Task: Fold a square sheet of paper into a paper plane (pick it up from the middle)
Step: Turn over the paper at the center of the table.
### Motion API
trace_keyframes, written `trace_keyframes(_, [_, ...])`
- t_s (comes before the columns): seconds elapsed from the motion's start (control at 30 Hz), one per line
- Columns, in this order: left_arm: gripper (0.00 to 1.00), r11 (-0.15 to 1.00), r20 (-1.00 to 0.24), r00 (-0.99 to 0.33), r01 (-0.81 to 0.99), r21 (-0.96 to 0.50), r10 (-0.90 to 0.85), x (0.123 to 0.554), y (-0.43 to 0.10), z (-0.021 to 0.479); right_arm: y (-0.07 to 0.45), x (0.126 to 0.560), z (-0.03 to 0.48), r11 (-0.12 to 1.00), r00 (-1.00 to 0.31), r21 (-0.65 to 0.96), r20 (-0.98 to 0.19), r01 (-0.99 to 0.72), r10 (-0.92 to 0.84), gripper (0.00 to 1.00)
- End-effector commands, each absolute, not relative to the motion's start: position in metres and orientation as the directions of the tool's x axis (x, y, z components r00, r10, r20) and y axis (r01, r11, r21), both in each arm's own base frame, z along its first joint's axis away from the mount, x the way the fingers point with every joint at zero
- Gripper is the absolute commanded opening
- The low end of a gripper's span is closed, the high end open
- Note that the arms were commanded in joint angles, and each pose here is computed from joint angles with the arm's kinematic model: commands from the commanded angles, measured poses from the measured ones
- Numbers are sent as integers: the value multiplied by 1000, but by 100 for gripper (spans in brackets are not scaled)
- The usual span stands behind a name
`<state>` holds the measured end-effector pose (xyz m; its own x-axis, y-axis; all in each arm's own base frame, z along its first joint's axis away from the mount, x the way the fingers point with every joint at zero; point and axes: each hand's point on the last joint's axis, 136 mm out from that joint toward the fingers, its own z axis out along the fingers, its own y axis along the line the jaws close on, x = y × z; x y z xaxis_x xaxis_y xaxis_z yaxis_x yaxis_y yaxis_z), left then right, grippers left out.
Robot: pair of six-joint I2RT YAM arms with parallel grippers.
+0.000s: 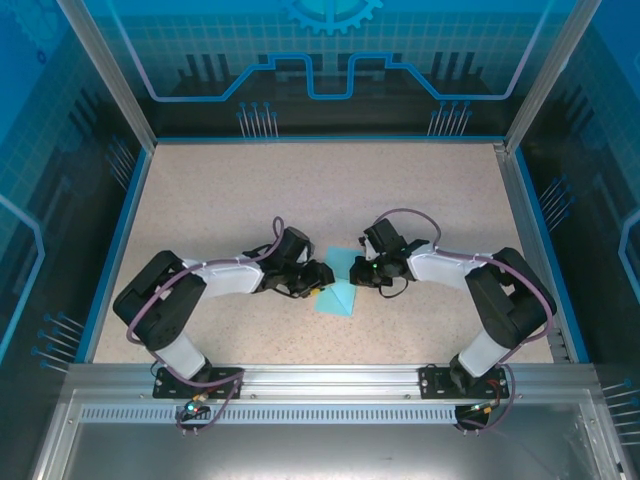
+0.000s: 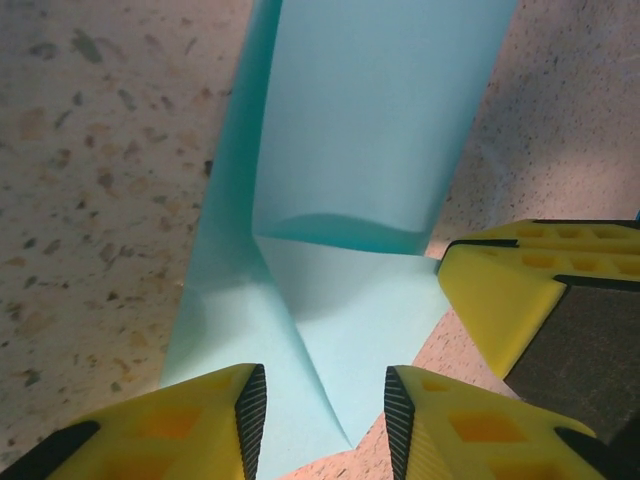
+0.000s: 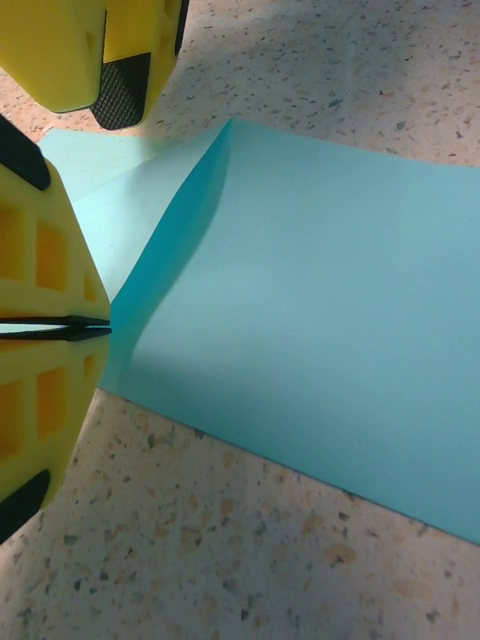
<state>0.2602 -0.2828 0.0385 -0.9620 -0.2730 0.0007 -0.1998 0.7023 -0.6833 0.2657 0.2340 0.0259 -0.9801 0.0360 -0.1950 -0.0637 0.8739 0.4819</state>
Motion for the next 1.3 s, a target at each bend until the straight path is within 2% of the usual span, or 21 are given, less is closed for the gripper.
trace_keyframes(0.0, [39, 674, 3, -971, -167, -719, -237, 264, -297, 47, 228, 267, 22, 882, -982, 470, -181, -38, 54, 12])
trace_keyframes(0.73, [37, 669, 4, -977, -148, -728, -212, 269, -307, 43, 220, 265, 16, 893, -984, 449, -166, -13, 69, 9])
trace_keyframes(1.07, [19, 665, -21, -983, -109, -739, -184, 275, -314, 46, 218, 263, 17, 895, -984, 445, -161, -8, 72, 10])
trace_keyframes(1.17, [13, 674, -37, -983, -95, -732, -178, 277, -314, 46, 215, 262, 22, 897, -983, 442, -164, -4, 77, 18])
trace_keyframes(1.27, [8, 692, -61, -984, -73, -719, -167, 279, -312, 46, 203, 264, 40, 910, -972, 414, -215, -4, 94, 34])
